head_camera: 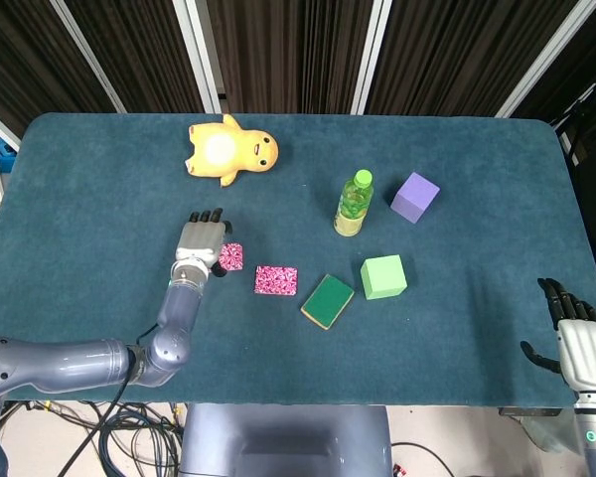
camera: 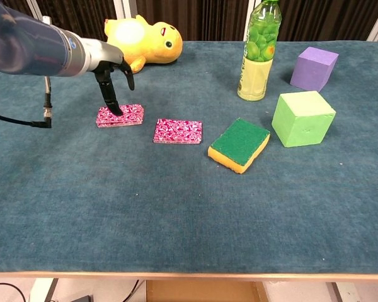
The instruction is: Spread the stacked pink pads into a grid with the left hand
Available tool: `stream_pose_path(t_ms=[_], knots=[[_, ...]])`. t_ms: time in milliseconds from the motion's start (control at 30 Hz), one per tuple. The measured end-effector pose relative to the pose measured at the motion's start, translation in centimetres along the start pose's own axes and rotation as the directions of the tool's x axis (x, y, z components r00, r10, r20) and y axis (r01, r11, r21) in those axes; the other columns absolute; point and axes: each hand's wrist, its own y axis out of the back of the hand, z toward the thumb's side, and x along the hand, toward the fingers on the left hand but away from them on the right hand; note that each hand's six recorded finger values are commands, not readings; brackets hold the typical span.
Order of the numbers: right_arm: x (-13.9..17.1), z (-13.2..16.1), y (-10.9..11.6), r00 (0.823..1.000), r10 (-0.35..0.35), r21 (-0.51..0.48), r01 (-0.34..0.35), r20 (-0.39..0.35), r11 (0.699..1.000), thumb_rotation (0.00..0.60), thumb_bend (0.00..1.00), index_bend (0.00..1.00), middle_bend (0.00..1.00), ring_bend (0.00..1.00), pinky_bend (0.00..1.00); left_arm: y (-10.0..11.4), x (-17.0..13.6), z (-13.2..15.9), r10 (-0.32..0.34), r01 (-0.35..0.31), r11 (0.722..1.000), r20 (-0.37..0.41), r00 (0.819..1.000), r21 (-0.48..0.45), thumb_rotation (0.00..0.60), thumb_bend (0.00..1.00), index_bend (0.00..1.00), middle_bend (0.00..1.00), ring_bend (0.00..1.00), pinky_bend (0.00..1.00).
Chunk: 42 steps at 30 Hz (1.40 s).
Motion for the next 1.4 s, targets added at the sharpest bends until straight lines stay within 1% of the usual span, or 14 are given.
stream_pose_path(t_ms=[233,367,533,1067,1200,1400], knots=[[0.0,-0.1,0.0,1.000,-0.001,-0.002,0.001,0.001,1.000,0.600,0.20,0.00,0.10,0.17,0.22,-0.8,1.1,-1.1,-0.026,0.025,1.000,-0.031,0.999,-0.007,0.600,0.17,0.34,0.07,0.00,0.00],[0.0,-0.1,0.1,1.000,0.000,-0.004,0.000,0.002,1.000,0.600,0.20,0.00,0.10,0.17,0.22,-1.1,1.5,-1.2,-0.032,0.032,0.999,-0.040,0.999,-0.007,0.600,0.17,0.35,0.07,0.00,0.00],[0.0,-0.1,0.1,1.000,0.000,-0.005,0.000,0.002,1.000,0.600,0.20,0.00,0.10,0.17,0.22,-1.6,1.7,-0.7,-0.044,0.044,0.999,-0.031,0.999,0.001,0.600,0.17,0.37,0.07,0.00,0.00],[0.0,-0.2,0.1,1.000,-0.001,-0.008,0.001,0.004,1.000,0.600,0.20,0.00,0.10,0.17,0.22,-1.9,1.8,-0.1,-0.037,0.037,0.999,-0.030,0.999,0.013,0.600,0.18,0.40,0.08,0.00,0.00],[0.0,-0.2,0.1,1.000,0.000,-0.008,0.000,0.005,1.000,0.600,0.20,0.00,0.10,0.17,0.22,-1.9,1.8,-0.1,-0.034,0.034,0.999,-0.032,0.999,0.013,0.600,0.20,0.41,0.08,0.00,0.00],[0.0,-0.2,0.0,1.000,0.003,-0.008,-0.003,0.005,1.000,0.600,0.20,0.00,0.10,0.17,0.22,-1.9,1.9,-0.1,-0.031,0.032,0.999,-0.038,0.999,0.016,0.600,0.20,0.40,0.08,0.00,0.00]])
